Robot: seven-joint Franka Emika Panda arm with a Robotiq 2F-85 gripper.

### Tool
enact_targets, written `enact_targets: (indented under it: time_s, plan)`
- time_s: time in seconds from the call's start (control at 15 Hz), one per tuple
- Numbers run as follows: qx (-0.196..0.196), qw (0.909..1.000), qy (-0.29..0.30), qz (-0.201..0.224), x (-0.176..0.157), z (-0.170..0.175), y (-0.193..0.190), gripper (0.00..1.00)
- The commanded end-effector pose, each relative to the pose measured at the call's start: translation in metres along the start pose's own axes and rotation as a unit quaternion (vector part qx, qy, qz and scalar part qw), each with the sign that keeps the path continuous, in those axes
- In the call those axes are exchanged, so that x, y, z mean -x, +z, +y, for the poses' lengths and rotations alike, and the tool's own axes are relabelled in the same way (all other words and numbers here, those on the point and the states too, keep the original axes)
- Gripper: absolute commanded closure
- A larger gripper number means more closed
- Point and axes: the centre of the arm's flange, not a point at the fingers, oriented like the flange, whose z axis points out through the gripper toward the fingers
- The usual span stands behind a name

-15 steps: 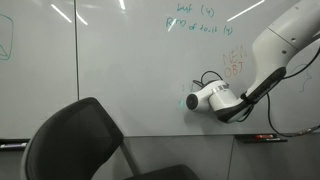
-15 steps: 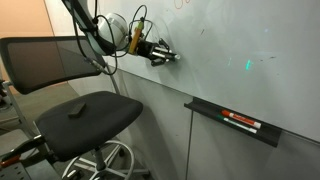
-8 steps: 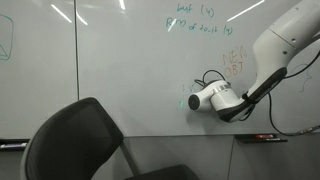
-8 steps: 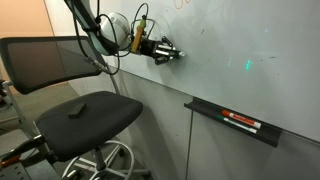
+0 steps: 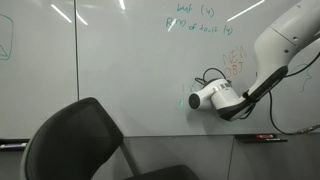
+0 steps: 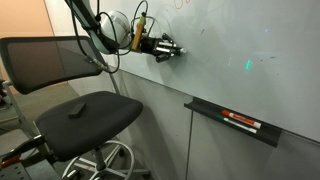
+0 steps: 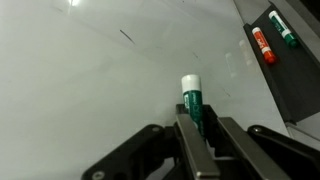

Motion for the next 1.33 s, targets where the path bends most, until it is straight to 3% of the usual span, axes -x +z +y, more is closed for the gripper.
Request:
enact_targets:
  time_s: [0.0, 0.2, 0.47, 0.87, 1.27]
  plan:
    - [-0.019, 0.9998, -0.002, 0.012, 0.021, 0.012, -0.014, 0.94]
    - [-0.064, 0.9974, -0.021, 0.027, 0.038, 0.004, -0.043, 0.94]
    - [-0.130, 0.9862, -0.066, 0.079, 0.045, -0.028, -0.096, 0.94]
    - [-0.209, 0.9585, -0.106, 0.162, 0.007, -0.079, -0.157, 0.94]
    - [-0.283, 0.9302, -0.123, 0.199, -0.031, -0.138, -0.181, 0.94]
